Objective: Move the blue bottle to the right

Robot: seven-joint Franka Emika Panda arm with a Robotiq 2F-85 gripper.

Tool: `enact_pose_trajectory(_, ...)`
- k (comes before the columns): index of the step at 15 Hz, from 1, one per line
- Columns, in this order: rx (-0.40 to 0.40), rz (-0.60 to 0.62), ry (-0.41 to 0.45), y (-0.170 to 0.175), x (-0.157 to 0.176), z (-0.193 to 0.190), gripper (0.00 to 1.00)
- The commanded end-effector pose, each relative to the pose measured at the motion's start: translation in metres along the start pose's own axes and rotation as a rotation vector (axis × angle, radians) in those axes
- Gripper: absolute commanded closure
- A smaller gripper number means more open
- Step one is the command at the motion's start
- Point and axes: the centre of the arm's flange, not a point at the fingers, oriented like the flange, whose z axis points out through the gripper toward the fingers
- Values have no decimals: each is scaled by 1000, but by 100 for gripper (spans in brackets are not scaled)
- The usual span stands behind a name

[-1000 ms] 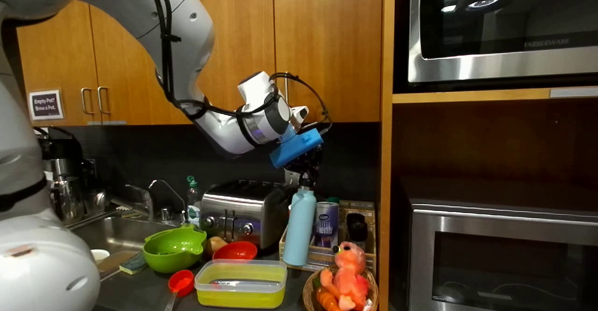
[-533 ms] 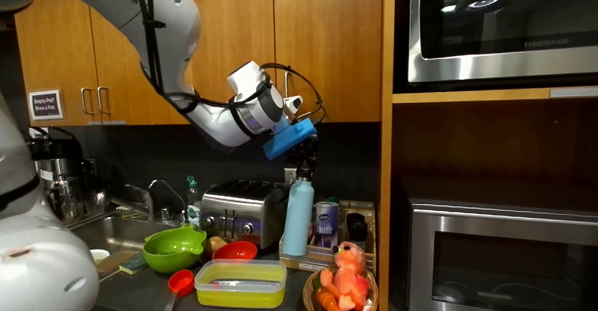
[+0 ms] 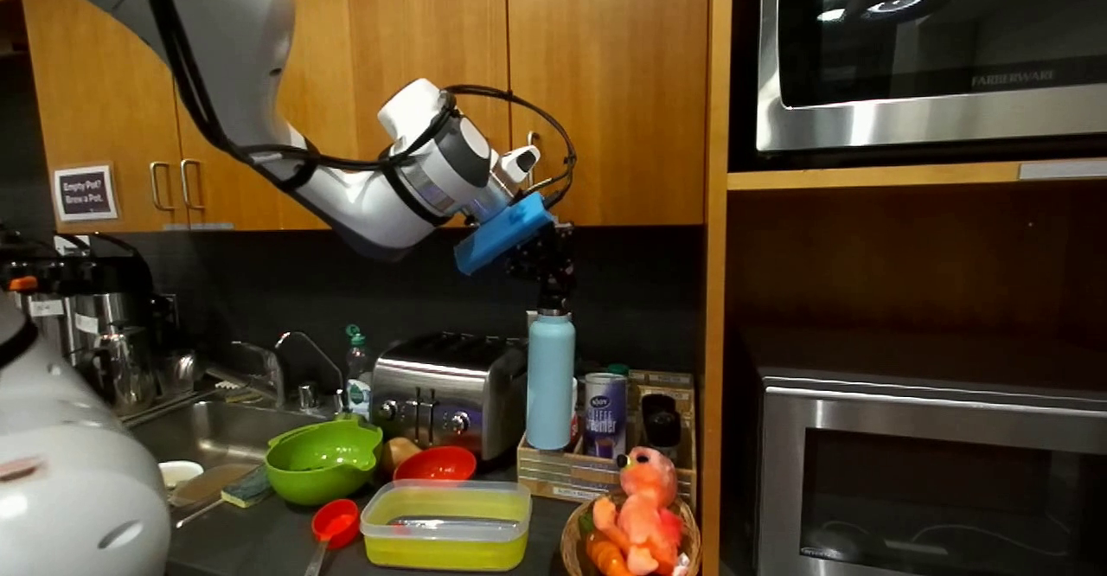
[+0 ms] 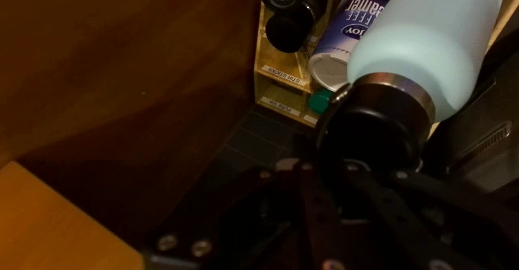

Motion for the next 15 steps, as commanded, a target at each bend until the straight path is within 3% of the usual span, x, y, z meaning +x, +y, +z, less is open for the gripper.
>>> enact_pose_trajectory(1, -79, 42, 8, -1, -7, -29, 98)
enact_pose_trajectory(15, -315, 155, -92, 40, -43, -93, 98)
